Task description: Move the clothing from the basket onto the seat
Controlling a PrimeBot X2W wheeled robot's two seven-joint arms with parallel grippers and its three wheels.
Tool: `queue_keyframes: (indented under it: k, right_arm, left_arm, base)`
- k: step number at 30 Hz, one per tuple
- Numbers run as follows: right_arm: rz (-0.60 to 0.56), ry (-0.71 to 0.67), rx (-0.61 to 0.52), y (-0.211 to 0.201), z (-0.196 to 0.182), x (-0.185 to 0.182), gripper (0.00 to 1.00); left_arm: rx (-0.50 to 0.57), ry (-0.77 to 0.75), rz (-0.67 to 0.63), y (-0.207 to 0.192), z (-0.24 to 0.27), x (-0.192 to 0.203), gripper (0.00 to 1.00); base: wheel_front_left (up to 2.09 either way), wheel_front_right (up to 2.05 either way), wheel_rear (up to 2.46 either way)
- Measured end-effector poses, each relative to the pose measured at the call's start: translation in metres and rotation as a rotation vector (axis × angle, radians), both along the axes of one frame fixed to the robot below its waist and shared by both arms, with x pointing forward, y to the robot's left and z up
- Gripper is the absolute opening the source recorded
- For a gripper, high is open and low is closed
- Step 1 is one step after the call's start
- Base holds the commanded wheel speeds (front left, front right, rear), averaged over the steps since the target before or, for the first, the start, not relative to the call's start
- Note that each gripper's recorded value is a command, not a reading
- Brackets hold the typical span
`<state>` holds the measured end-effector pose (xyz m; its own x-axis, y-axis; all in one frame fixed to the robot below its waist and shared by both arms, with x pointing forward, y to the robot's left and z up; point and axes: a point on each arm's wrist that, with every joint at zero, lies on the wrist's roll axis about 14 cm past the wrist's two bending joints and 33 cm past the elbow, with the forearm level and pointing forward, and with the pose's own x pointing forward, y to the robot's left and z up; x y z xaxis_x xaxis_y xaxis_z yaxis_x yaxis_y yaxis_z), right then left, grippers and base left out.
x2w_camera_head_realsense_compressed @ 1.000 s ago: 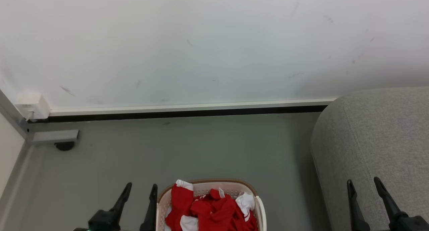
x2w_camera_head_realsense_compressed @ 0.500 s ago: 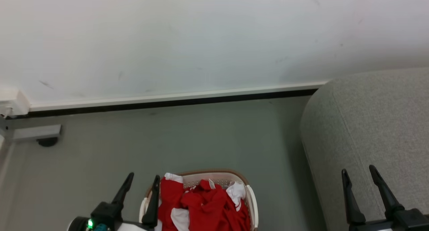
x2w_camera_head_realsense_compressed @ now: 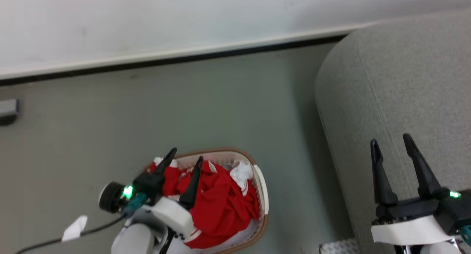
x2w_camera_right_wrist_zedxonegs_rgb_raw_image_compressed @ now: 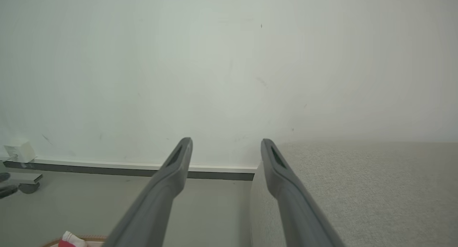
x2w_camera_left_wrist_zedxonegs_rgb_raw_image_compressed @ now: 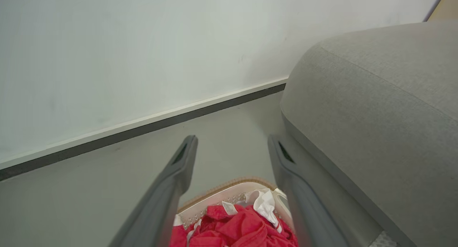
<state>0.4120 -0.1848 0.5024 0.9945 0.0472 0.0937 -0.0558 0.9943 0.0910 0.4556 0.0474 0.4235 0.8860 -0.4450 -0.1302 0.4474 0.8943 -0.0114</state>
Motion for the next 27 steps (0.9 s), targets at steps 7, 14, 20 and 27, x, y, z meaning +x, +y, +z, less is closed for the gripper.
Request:
queue_keyframes:
  k: [7, 14, 20, 27]
  right_arm:
    - [0.006, -0.002, 0.006, -0.001, -0.009, 0.035, 1.00]
    - [-0.003, 0.038, -0.003, -0.008, -0.034, 0.054, 1.00]
    - [-0.026, 0.087, -0.012, -0.018, -0.057, 0.061, 1.00]
    - [-0.038, 0.137, -0.012, -0.023, -0.081, 0.065, 1.00]
  left_arm:
    - [0.094, 0.192, -0.130, -0.034, -0.078, 0.027, 1.00]
    - [0.236, 0.485, -0.234, -0.047, -0.176, 0.013, 1.00]
    - [0.265, 0.612, -0.287, -0.057, -0.225, 0.003, 1.00]
    - [0.282, 0.674, -0.295, -0.058, -0.259, 0.007, 1.00]
  base:
    - [0.00, 0.00, 0.00]
    - [0.00, 0.00, 0.00]
    - [0.00, 0.00, 0.00]
    - [0.00, 0.00, 0.00]
